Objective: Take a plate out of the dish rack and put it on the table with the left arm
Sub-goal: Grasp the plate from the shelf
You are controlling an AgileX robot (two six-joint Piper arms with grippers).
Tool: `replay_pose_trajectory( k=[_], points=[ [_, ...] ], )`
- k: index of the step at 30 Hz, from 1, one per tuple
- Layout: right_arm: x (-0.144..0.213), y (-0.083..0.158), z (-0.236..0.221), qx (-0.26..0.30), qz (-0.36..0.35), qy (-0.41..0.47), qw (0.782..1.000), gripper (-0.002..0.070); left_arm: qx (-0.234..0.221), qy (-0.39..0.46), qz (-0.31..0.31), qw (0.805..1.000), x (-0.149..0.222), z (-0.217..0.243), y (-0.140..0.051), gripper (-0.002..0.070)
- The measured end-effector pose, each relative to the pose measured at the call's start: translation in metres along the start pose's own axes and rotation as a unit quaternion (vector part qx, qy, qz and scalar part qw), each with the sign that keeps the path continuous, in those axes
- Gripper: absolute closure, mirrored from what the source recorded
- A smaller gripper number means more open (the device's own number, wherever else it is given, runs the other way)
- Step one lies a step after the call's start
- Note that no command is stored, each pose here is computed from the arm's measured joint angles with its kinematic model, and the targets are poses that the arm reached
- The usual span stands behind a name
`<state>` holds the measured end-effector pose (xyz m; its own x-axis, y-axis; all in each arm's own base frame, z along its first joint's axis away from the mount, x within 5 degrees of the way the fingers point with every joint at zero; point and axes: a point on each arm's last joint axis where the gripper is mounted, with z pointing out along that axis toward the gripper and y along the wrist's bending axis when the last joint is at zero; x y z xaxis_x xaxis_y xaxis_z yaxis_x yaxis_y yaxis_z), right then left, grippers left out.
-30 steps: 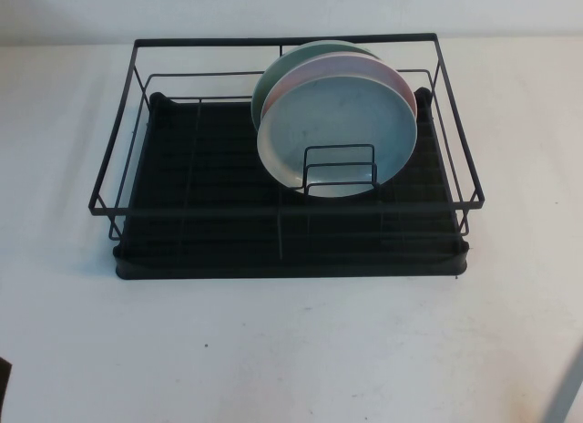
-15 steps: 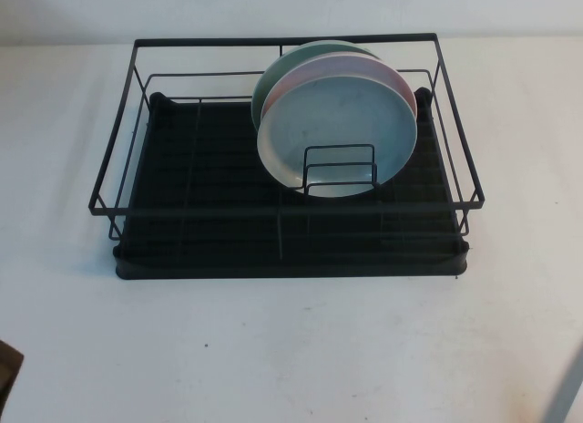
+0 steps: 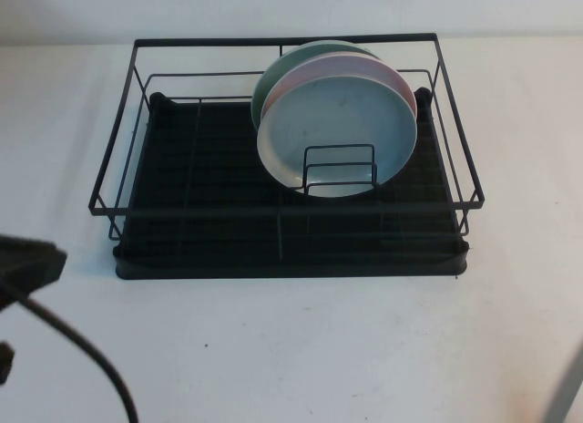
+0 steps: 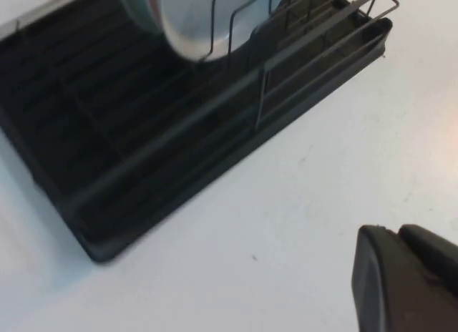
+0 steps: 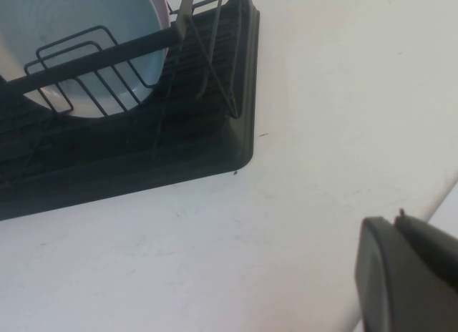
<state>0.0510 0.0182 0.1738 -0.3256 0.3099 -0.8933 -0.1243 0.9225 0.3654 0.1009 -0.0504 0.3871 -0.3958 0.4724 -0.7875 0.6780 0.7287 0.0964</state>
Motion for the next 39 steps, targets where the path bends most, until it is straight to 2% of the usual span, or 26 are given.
replay_pose_trajectory(
  k=[5,11,14,16,20,23,26,30,34,39],
  points=[
    [0.000,0.000,0.000,0.000,0.000,0.000,1.000,0.0694,0.036,0.013,0.091,0.995,-0.039,0.029,0.031,0.0678],
    [0.000,0.000,0.000,0.000,0.000,0.000,1.000,0.0694,0.066,0.004,0.090,0.994,-0.070,0.078,0.067,0.0674],
    [0.000,0.000,0.000,0.000,0.000,0.000,1.000,0.0694,0.097,-0.017,0.100,0.990,-0.084,0.100,0.075,0.0627],
    [0.000,0.000,0.000,0.000,0.000,0.000,1.000,0.0694,0.108,-0.024,0.120,0.987,-0.093,0.111,0.075,0.0564],
    [0.000,0.000,0.000,0.000,0.000,0.000,1.000,0.0694,0.127,-0.027,0.180,0.975,-0.110,0.137,0.068,0.0326],
    [0.000,0.000,0.000,0.000,0.000,0.000,1.000,0.0694,0.135,-0.029,0.230,0.963,-0.122,0.157,0.057,0.0211],
    [0.000,0.000,0.000,0.000,0.000,0.000,1.000,0.0694,0.127,-0.038,0.281,0.951,-0.131,0.174,0.043,0.0178],
    [0.000,0.000,0.000,0.000,0.000,0.000,1.000,0.0694,0.097,-0.066,0.315,0.942,-0.139,0.198,0.032,0.0167],
    [0.000,0.000,0.000,0.000,0.000,0.000,1.000,0.0694,0.063,-0.079,0.328,0.939,-0.141,0.223,0.035,0.0165],
    [0.000,0.000,0.000,0.000,0.000,0.000,1.000,0.0694,0.052,-0.066,0.328,0.941,-0.133,0.255,0.040,0.0164]
  ],
)
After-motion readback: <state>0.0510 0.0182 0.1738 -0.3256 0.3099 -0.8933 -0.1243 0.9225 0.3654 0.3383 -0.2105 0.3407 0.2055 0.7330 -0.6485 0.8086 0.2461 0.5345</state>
